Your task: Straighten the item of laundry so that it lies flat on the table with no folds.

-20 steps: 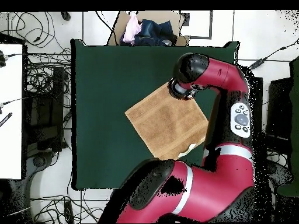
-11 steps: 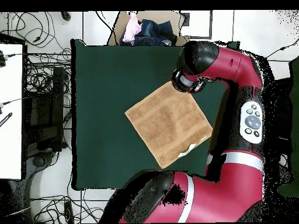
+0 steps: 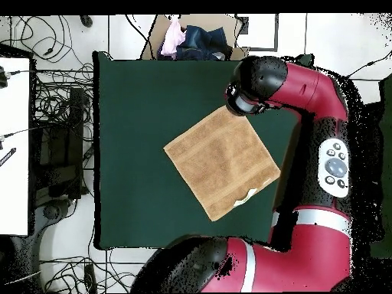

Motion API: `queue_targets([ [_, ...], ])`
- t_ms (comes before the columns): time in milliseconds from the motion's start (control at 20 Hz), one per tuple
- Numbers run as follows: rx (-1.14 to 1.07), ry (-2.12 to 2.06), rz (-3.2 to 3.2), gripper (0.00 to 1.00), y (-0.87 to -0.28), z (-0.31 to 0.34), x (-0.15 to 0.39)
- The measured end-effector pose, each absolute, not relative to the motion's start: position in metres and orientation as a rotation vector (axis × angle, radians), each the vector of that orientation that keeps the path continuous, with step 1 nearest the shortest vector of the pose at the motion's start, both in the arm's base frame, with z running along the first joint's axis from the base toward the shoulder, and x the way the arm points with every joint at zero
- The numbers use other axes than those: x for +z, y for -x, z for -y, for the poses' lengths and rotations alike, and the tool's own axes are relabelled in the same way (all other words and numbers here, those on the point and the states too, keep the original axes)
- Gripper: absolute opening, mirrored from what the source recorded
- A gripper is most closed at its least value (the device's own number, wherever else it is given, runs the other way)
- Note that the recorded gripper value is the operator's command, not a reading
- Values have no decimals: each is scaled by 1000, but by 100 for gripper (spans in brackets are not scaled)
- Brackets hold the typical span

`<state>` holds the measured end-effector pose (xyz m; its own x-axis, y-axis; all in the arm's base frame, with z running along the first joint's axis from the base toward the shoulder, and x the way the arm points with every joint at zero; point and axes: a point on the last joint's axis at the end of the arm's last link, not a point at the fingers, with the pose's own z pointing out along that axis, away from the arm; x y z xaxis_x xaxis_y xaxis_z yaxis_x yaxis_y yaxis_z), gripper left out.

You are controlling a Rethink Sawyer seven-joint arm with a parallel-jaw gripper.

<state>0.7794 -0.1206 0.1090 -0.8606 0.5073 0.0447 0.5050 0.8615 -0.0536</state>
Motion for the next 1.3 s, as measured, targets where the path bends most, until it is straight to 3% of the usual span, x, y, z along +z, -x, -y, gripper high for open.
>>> queue_targets([
  [1300, 5, 778, 3024, 0, -779, 90, -37],
])
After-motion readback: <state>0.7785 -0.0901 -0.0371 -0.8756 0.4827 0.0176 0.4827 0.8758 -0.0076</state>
